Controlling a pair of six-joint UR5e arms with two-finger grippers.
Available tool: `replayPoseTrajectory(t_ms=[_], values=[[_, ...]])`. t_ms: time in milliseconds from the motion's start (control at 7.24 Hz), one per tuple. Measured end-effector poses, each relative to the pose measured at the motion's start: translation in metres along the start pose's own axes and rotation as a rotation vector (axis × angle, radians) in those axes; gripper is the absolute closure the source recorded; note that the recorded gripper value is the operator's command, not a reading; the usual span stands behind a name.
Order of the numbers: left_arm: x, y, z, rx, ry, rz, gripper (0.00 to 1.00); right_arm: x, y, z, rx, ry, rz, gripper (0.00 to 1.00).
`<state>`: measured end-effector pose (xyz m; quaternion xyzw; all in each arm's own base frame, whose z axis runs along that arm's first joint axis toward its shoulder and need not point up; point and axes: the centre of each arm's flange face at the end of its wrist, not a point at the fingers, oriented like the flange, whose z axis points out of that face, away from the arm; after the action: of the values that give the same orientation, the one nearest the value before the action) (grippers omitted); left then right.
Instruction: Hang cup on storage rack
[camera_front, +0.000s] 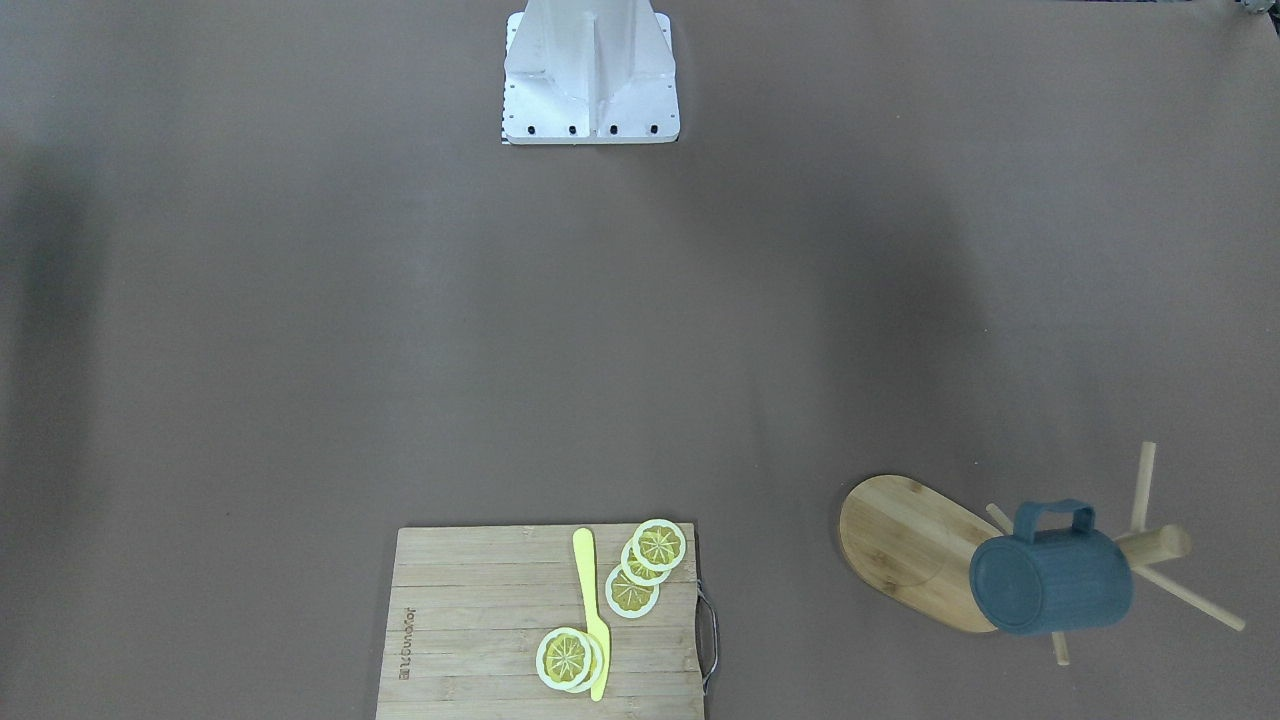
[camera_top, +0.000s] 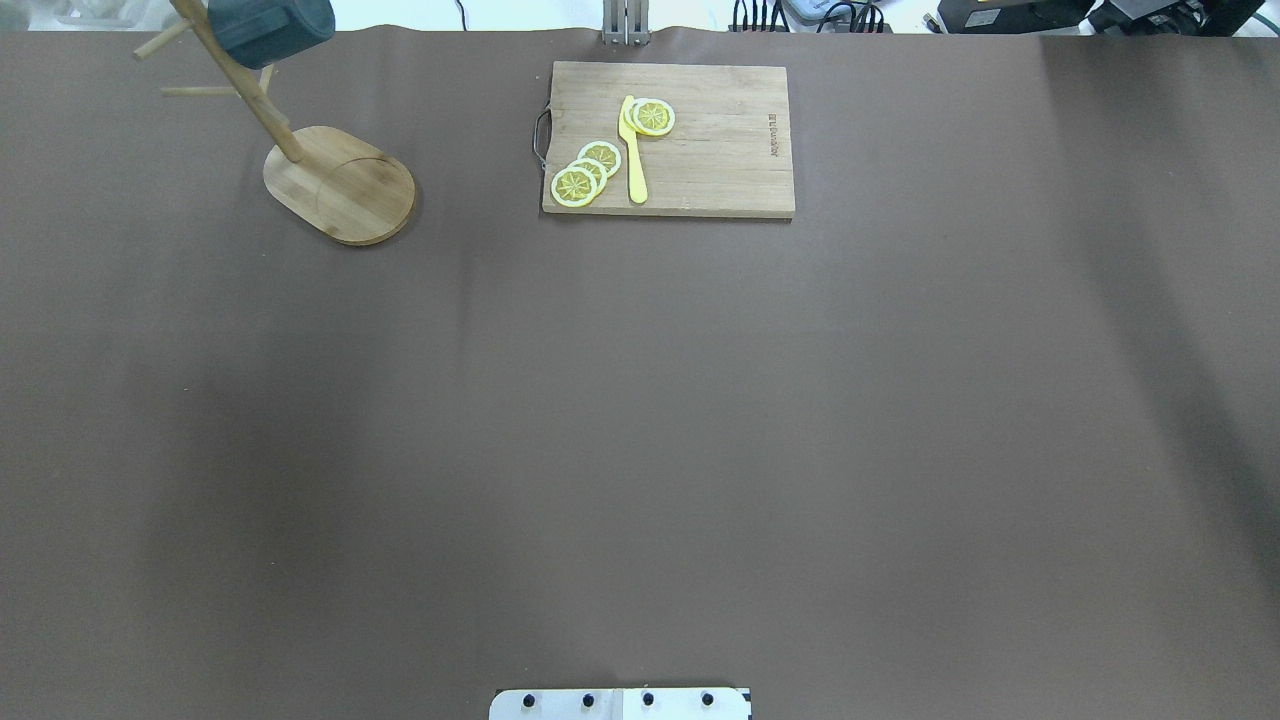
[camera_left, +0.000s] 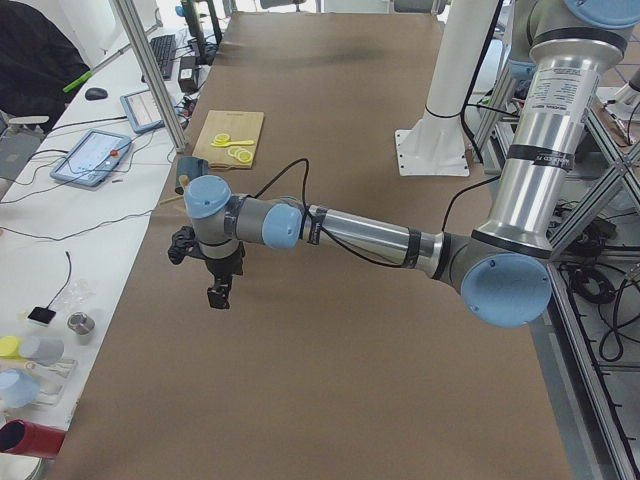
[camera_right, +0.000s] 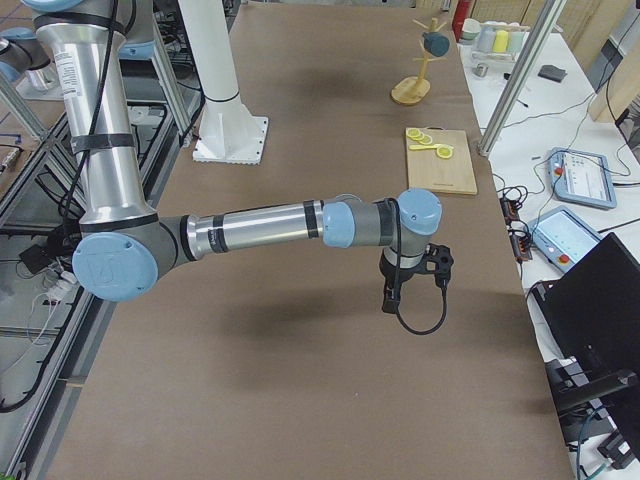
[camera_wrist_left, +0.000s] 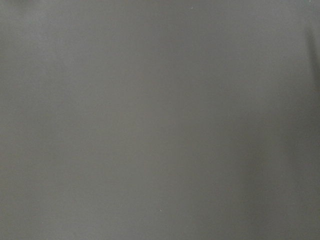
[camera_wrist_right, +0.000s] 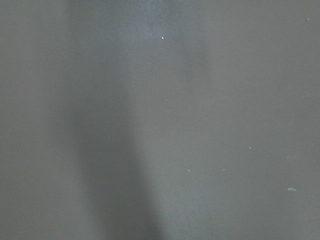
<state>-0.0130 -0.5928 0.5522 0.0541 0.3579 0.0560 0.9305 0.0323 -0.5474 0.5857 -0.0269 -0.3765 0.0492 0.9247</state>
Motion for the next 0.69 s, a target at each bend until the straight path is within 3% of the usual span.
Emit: replayPoseTrajectory(t_ms=[690], values=[[-0.026,0.011,-0.022,0.003,0.09,-0.083,0.01,0.022,0.008,0.014,-0.028,-0.004,0.031,0.0]])
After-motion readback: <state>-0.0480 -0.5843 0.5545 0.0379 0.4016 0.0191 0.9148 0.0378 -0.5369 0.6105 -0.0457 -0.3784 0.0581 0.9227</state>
